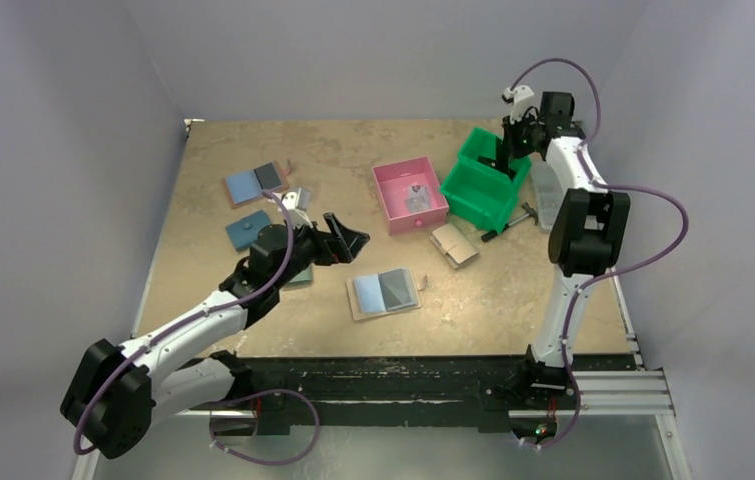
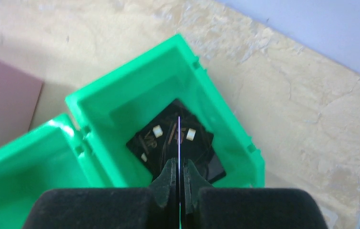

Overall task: Take the credit cards out of the card holder
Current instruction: Place the credit card in the storage box.

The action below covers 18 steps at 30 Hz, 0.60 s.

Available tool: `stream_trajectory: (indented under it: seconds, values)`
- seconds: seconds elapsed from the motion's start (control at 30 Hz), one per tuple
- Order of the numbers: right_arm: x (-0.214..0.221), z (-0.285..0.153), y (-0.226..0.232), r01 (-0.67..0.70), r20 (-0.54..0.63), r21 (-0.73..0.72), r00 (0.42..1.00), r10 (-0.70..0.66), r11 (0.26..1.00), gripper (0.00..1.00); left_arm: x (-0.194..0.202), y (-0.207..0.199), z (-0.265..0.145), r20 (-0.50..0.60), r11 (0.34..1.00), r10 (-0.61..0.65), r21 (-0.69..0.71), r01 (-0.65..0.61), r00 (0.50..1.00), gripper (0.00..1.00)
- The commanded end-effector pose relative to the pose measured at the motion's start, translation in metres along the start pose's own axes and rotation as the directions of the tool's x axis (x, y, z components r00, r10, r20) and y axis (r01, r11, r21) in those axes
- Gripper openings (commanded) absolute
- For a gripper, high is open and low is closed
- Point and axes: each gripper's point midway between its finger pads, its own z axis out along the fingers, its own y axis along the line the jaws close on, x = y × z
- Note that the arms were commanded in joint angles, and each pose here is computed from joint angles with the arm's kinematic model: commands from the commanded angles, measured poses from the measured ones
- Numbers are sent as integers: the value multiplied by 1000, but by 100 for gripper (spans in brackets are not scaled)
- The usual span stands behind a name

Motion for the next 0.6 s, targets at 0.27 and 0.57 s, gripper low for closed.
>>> stream_trajectory:
  seconds: [0.27,0.57]
  values:
    - [-13,35,0,-236,28,-66,971,238,970,21,-18,-13,-8,58,999,3,47,-6,998,99]
    - [-17,-23,-41,-135,67,238,990,122,962,40,-20,-16,-16,72,998,5,63,-10,997,99]
